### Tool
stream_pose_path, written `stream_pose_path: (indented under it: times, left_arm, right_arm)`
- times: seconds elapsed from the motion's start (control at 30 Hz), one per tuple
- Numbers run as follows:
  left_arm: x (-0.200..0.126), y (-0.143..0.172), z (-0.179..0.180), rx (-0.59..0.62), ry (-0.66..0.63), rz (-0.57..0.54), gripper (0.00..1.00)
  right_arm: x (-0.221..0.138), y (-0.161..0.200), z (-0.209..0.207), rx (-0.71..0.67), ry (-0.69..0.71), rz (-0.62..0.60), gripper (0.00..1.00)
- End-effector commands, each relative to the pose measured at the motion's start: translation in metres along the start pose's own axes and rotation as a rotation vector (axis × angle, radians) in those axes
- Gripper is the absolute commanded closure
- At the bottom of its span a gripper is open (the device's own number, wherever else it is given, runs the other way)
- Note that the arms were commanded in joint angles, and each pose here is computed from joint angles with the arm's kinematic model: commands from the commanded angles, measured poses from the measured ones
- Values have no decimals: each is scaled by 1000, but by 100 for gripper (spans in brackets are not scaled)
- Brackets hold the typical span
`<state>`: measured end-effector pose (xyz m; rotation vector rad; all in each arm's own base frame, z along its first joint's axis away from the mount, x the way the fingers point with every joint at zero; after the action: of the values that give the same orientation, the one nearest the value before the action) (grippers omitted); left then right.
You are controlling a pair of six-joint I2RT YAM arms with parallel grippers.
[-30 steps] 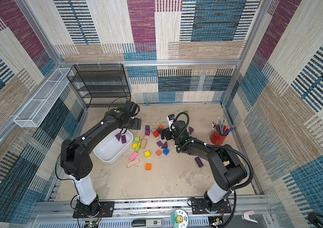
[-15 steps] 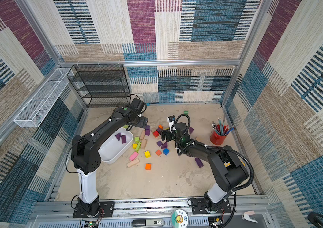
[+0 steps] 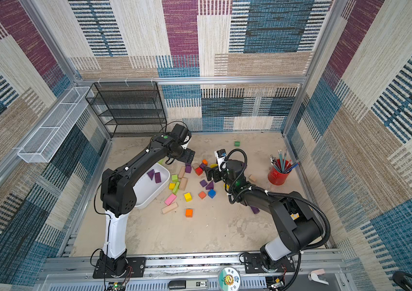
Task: Pick purple bricks into the storage bin
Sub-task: Pick up the building block from the center of the board.
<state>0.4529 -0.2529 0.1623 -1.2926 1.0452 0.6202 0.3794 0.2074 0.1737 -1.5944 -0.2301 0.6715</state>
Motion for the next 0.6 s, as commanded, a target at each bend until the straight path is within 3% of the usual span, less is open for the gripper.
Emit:
stream_pose_path:
  times: [0.0, 0.3, 0.57]
  left_arm:
    - [10, 7, -3, 29, 22, 43, 15]
    - [38, 0, -7, 15, 20, 56, 22]
    - [58, 5, 12, -38, -43, 84, 24]
  right_arm:
    - [-7, -17, 3, -23, -15, -85, 0]
    - [-9, -17, 7, -25, -38, -118, 0]
    - [-14, -20, 6, -47, -23, -130, 1]
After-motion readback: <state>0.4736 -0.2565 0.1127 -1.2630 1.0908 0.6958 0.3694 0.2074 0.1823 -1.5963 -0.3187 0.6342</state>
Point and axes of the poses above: each gripper's point midway between its finger pads, its own x axis out along the fingers, its own z axis along the line the jaws close on, y = z × x, the point moved 2 cm from there along -x, back along the fingers, and after that the axes turned 8 degrees about -x, right-handed, at the moved point
